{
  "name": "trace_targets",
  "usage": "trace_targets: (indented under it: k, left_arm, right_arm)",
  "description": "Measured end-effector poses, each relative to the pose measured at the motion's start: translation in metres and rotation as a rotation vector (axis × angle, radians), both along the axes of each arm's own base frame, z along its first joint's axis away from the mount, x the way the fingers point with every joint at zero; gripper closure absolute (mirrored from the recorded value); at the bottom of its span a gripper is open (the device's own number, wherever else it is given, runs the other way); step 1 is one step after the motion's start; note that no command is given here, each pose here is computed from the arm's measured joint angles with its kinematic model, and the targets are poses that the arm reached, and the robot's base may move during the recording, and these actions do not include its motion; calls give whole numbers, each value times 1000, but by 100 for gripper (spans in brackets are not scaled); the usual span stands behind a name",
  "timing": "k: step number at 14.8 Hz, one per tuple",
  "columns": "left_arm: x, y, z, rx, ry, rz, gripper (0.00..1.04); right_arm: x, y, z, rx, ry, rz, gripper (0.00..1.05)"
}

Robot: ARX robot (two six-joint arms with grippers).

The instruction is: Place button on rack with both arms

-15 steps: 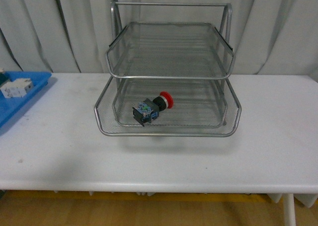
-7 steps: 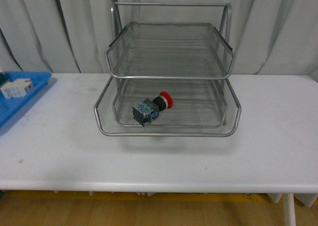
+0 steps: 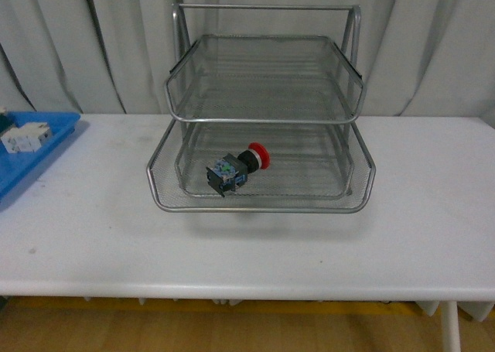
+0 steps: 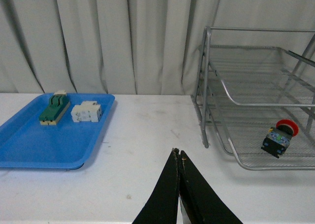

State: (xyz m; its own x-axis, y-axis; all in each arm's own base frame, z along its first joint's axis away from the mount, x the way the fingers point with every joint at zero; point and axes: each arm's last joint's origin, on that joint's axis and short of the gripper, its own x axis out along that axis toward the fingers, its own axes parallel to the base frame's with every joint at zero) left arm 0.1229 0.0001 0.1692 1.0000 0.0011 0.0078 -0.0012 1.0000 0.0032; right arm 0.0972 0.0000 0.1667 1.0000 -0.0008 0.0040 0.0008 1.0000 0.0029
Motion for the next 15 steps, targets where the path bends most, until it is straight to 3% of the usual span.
trace_targets:
  k: [13, 15]
  left_arm:
    - [-25, 0, -4, 0, 13, 0, 103]
    - [-25, 0, -3, -2, 8, 0, 82]
  right_arm:
    - [0, 0, 0, 0, 0, 0, 6]
    - [0, 0, 0, 0, -1, 0, 6]
